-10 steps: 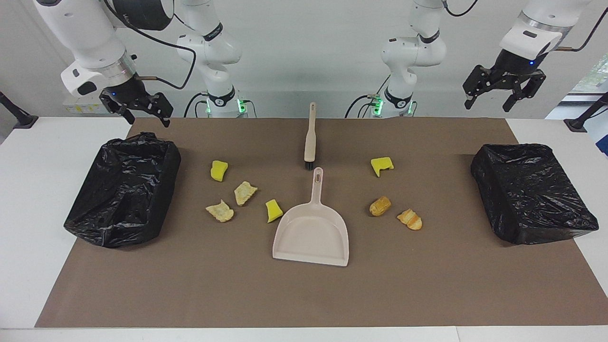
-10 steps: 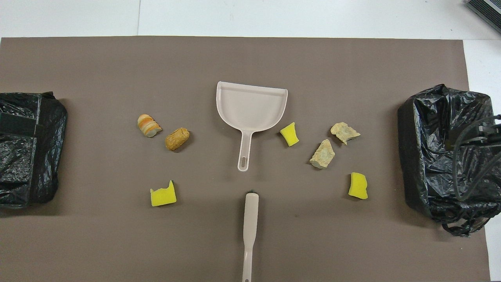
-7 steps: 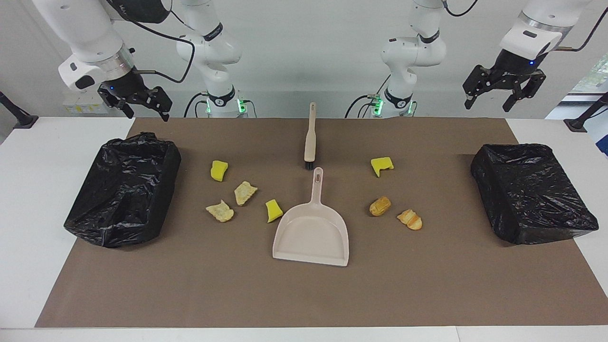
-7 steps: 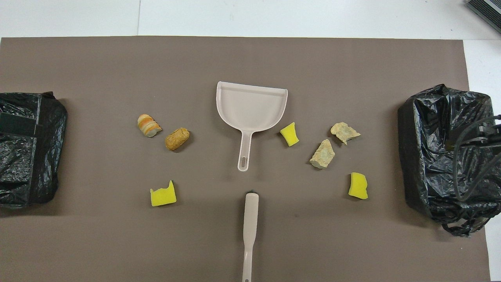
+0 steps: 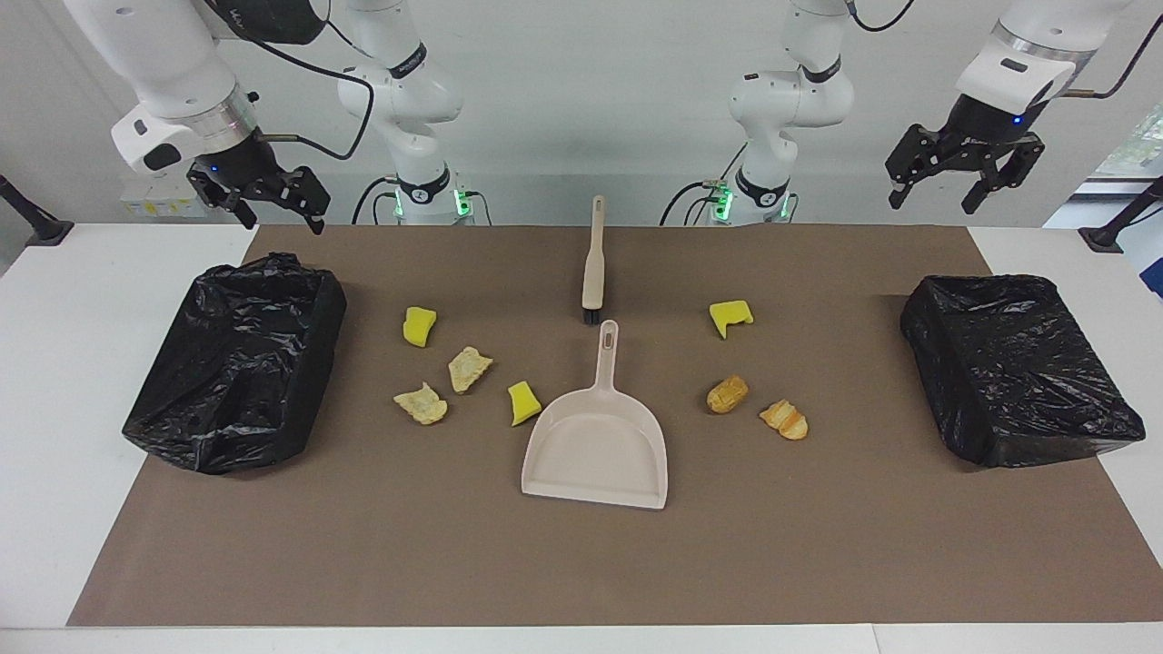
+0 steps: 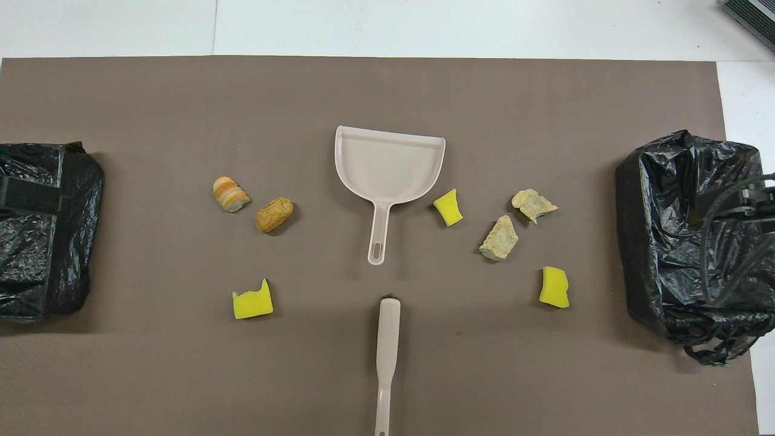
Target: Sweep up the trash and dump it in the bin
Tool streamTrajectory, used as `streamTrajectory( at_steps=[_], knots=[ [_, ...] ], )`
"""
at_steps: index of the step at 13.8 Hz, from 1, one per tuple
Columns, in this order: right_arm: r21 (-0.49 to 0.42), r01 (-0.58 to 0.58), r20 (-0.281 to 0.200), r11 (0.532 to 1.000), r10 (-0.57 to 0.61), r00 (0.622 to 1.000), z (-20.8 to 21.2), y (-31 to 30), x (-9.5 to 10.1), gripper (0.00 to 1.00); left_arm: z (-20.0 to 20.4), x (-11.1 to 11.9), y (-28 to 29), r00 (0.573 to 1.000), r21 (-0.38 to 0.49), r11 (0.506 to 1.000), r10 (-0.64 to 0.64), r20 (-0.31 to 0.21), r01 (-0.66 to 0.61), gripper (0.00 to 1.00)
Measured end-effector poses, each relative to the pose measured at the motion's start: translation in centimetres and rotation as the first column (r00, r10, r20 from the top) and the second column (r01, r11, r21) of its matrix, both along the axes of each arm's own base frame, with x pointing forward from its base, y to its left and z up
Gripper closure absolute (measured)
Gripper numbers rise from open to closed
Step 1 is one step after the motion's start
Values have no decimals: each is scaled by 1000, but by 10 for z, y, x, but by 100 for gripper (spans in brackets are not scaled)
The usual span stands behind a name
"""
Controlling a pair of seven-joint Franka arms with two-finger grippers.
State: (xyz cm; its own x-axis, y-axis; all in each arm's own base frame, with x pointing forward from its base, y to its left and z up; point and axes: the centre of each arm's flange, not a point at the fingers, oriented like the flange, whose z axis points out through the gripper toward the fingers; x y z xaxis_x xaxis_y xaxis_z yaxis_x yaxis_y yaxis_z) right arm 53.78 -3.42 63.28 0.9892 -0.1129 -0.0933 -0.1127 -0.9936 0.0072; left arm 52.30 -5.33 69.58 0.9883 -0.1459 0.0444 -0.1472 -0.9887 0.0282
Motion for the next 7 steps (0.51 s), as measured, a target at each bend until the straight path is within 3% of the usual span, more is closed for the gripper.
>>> streamTrajectory(
  at_steps=[3,5,7],
  knots=[
    [-1,-1,0,1000,1,1000,0,0,0,0,-12,-14,-39,999,0,1000,-29,-36,29,0],
    [-1,-1,-1,1000,1,1000,0,0,0,0,-40,-42,-93,994,17,998,-55,-92,57,0],
    [0,-1,-10,1000,1,1000,-5,1,-3,0,-67,-76,-144,992,35,997,-72,-104,76,0]
  ],
)
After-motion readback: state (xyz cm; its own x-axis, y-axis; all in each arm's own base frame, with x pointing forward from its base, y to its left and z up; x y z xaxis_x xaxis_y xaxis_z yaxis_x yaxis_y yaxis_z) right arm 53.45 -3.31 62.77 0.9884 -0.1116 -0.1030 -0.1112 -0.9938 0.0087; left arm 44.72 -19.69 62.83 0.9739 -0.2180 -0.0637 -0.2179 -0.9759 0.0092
